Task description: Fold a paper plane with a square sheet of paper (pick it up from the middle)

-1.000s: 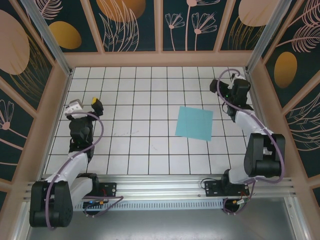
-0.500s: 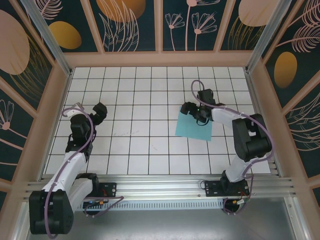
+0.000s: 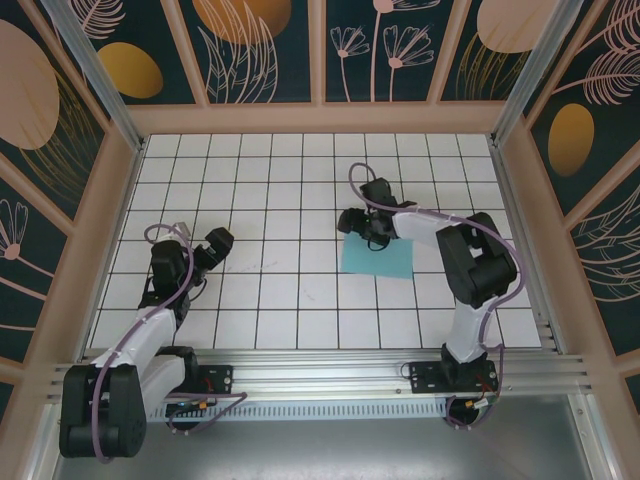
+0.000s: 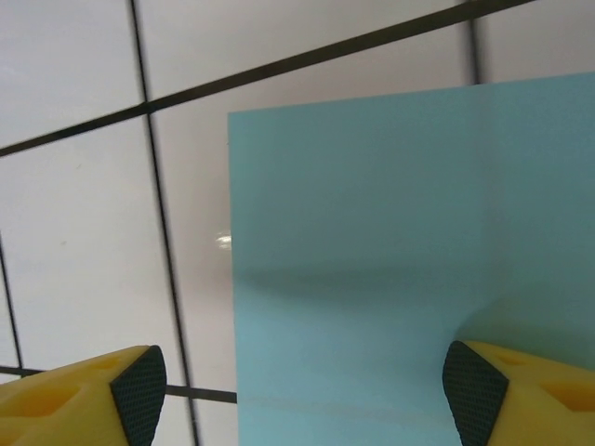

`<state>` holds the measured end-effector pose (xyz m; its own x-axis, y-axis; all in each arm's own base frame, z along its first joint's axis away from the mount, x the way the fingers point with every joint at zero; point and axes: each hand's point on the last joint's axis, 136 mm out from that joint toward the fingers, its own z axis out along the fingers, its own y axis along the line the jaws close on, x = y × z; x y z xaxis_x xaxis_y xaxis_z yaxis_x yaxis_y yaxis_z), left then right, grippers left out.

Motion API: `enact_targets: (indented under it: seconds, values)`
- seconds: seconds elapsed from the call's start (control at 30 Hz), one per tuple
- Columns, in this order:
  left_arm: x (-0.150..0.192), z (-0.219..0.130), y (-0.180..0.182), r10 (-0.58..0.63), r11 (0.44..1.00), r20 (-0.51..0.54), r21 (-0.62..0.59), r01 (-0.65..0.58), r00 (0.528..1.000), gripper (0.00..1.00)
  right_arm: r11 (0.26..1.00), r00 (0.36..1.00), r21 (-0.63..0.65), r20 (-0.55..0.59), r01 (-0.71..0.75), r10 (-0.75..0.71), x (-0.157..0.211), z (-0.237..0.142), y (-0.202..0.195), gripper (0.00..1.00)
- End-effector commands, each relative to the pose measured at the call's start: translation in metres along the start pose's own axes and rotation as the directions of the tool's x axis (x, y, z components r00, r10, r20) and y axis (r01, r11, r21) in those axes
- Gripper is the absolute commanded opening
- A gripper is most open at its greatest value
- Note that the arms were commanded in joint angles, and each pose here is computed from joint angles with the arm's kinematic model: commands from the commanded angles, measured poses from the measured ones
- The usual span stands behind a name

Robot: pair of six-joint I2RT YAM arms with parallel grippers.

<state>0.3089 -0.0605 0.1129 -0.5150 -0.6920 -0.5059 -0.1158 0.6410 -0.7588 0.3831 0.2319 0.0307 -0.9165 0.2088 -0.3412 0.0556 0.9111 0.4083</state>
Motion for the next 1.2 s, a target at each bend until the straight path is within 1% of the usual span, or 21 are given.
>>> enact_targets:
  seconds: [0.0,0.07,0.2,0.27,0.37,0.43,0.53,0.67,0.77,0.9,1.03,1.1,1.17]
  values:
    - [0.012,0.000,-0.012,0.011,0.998,-0.044,0.065,-0.008,0.999,0.99,1.000,0.990,-0.008,-0.139,0.006,-0.007,0.047,0.025,0.021,0.81]
    - [0.019,0.001,-0.016,0.024,0.997,-0.061,0.076,-0.020,0.998,0.99,0.998,0.988,-0.065,-0.154,0.014,-0.024,0.055,0.028,0.046,0.81]
    - [0.035,0.006,-0.025,0.044,0.995,-0.107,0.097,-0.034,0.993,0.98,0.992,0.985,-0.124,-0.171,0.013,-0.034,0.065,0.033,0.089,0.80]
    - [0.042,0.008,-0.028,0.045,0.994,-0.130,0.105,-0.032,0.991,0.99,0.990,0.987,-0.138,-0.153,0.032,-0.054,0.062,0.029,0.104,0.80]
    - [0.048,0.007,-0.030,0.044,0.993,-0.144,0.116,-0.028,0.989,0.98,0.990,0.995,-0.133,-0.084,0.047,-0.059,0.041,0.009,0.113,0.80]
    - [0.051,0.006,-0.036,0.051,0.990,-0.148,0.138,-0.031,0.988,0.98,0.991,0.998,-0.123,-0.036,0.048,-0.053,0.026,-0.006,0.107,0.79]
    - [0.056,0.006,-0.040,0.069,0.988,-0.164,0.147,-0.045,0.984,0.99,0.997,1.000,-0.073,0.006,0.031,-0.031,0.010,-0.018,0.079,0.79]
    - [0.060,0.008,-0.044,0.074,0.986,-0.176,0.158,-0.046,0.982,0.99,1.000,1.000,0.007,-0.014,-0.017,0.017,0.012,-0.015,0.031,0.79]
    - [0.063,0.010,-0.049,0.082,0.985,-0.188,0.167,-0.050,0.979,0.99,0.999,0.998,0.012,-0.052,-0.035,0.035,0.024,-0.010,0.014,0.79]
    - [0.063,0.012,-0.053,0.084,0.984,-0.193,0.170,-0.051,0.978,0.98,0.999,0.994,0.033,-0.099,-0.035,0.038,0.044,-0.006,0.004,0.79]
    - [0.064,0.013,-0.055,0.088,0.983,-0.197,0.173,-0.054,0.976,0.99,0.999,0.992,0.046,-0.123,-0.027,0.033,0.062,-0.008,0.003,0.79]
    - [0.064,0.014,-0.056,0.090,0.983,-0.198,0.174,-0.056,0.976,0.99,0.998,0.993,0.061,-0.117,-0.012,0.019,0.065,-0.012,0.005,0.78]
    - [0.064,0.015,-0.057,0.092,0.983,-0.200,0.175,-0.057,0.975,0.99,0.994,0.995,0.103,-0.095,0.019,-0.009,0.060,-0.018,0.006,0.79]
